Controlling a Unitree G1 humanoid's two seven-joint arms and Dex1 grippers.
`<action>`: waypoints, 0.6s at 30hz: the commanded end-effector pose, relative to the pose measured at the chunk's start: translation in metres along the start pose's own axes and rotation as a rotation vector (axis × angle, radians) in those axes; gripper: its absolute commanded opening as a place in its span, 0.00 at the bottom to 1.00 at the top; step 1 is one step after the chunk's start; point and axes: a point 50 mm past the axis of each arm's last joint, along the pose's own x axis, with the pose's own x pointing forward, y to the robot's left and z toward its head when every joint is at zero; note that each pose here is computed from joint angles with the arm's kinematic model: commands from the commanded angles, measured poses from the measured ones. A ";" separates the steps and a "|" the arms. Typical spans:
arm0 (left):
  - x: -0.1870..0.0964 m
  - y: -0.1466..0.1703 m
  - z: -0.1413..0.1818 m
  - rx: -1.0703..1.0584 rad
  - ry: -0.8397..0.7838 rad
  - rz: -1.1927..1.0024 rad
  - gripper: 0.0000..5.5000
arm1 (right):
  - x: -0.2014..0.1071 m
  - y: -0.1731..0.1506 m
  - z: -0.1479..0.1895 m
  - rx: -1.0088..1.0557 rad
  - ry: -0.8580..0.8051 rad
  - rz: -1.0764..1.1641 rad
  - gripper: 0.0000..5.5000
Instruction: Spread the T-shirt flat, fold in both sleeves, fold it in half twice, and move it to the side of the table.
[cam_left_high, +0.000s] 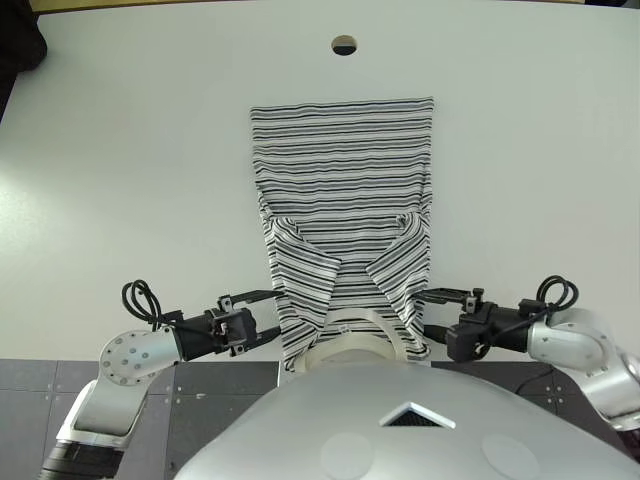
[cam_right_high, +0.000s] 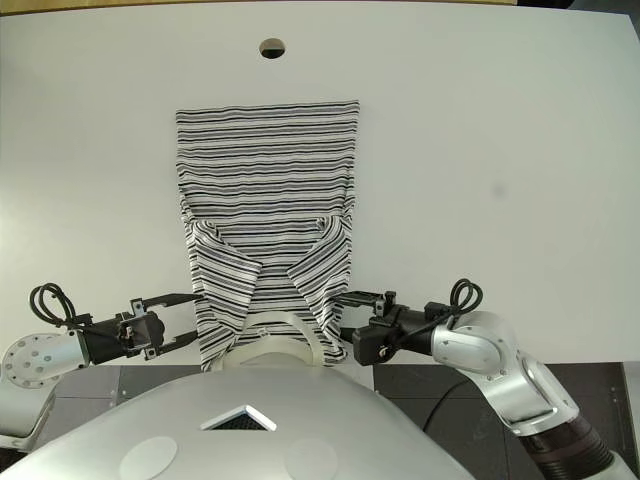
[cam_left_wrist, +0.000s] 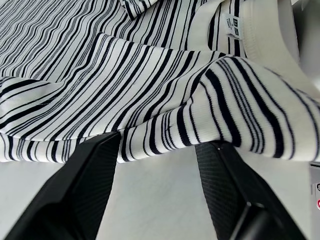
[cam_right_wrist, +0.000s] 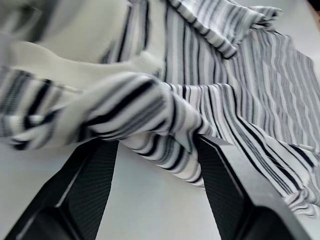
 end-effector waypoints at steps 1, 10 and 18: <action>0.001 0.002 0.002 0.004 -0.017 0.002 0.50 | 0.000 0.017 -0.009 0.053 0.066 0.130 0.48; 0.004 -0.008 0.008 0.012 -0.063 -0.084 0.34 | 0.001 0.020 -0.012 0.048 0.074 0.159 0.15; 0.005 -0.015 0.009 -0.001 -0.081 -0.131 0.12 | -0.002 0.022 -0.013 0.084 0.073 0.179 0.02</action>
